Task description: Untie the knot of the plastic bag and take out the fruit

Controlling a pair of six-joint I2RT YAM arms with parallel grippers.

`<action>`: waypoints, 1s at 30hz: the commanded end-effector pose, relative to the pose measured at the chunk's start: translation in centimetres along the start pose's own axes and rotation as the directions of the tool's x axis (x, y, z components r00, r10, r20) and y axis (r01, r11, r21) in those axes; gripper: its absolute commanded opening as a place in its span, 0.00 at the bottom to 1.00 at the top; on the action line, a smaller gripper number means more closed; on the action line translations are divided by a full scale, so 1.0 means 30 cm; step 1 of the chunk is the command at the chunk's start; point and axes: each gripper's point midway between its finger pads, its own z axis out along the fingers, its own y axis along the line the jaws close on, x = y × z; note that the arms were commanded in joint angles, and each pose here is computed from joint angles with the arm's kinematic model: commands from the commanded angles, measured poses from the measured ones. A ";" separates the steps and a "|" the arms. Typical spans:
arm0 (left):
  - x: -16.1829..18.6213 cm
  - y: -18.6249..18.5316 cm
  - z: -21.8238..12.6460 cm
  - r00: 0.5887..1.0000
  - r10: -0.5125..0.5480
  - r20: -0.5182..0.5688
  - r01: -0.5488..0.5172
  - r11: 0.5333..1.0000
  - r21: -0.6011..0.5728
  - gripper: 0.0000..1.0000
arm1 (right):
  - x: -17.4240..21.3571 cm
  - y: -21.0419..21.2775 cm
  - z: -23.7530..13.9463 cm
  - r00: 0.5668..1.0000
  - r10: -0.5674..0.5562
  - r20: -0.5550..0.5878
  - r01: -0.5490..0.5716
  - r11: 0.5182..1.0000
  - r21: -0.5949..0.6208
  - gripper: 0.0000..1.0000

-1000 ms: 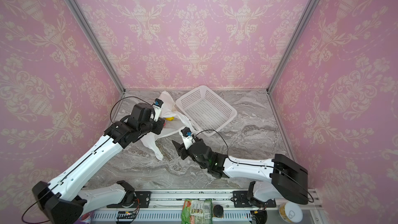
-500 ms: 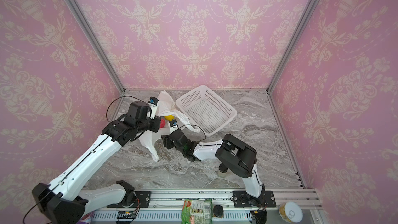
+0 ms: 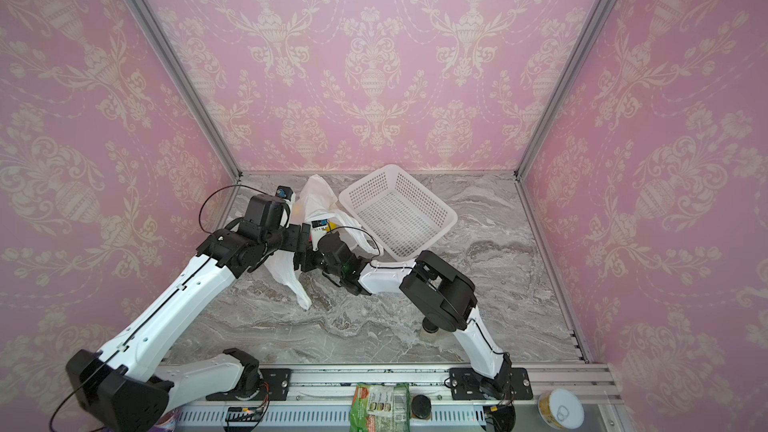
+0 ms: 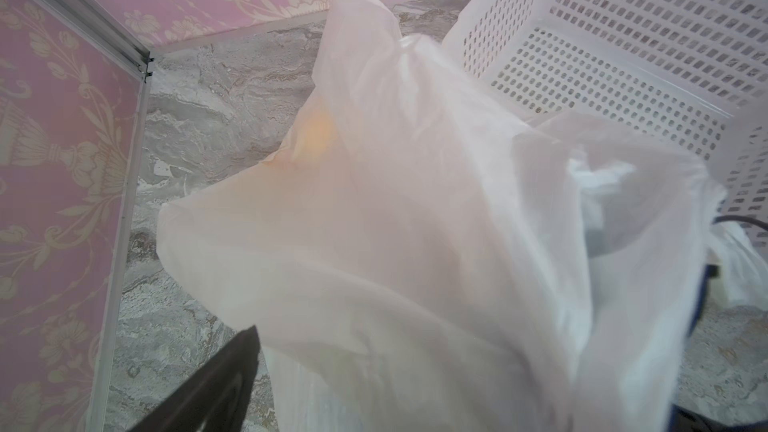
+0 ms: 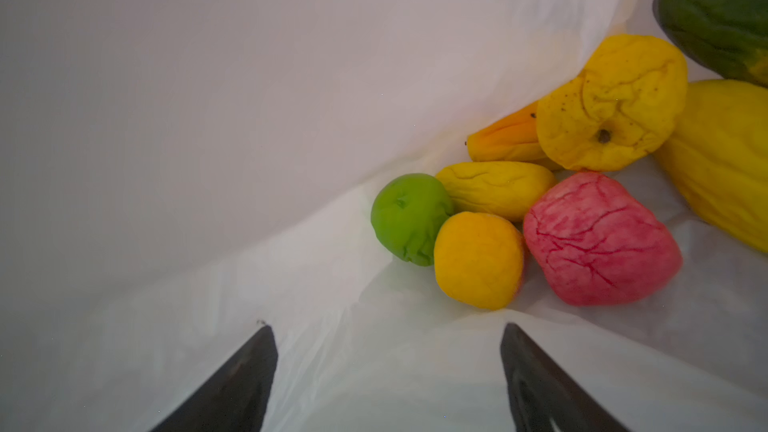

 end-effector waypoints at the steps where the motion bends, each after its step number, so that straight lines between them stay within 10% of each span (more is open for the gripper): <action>1: 0.036 0.036 0.022 0.998 -0.017 -0.058 0.014 0.998 -0.062 0.99 | -0.037 0.028 0.033 0.999 0.051 0.006 -0.050 0.997 -0.065 0.84; 10: 0.064 0.033 0.068 0.990 -0.056 -0.127 0.054 0.998 -0.020 0.92 | -0.186 0.005 0.037 0.990 0.123 0.066 -0.117 0.989 -0.086 0.81; 14: 0.068 0.035 0.084 0.986 -0.066 -0.153 0.066 0.998 -0.005 0.20 | -0.164 -0.031 0.006 0.996 0.064 0.061 -0.065 0.998 0.011 0.80; 17: 0.060 0.037 0.081 0.987 -0.068 -0.147 0.069 0.998 -0.003 0.00 | -0.094 -0.116 -0.023 0.999 0.038 0.038 -0.043 0.990 0.132 0.80; 22: 0.039 0.050 0.057 0.991 -0.070 -0.117 0.069 0.998 -0.013 0.00 | -0.027 -0.324 -0.090 0.999 -0.036 0.008 0.030 0.921 0.389 0.81; 30: 0.010 0.015 0.009 0.996 -0.062 -0.062 0.067 0.995 0.072 0.00 | -0.046 -0.363 -0.009 0.981 -0.165 -0.107 0.195 0.886 0.421 0.83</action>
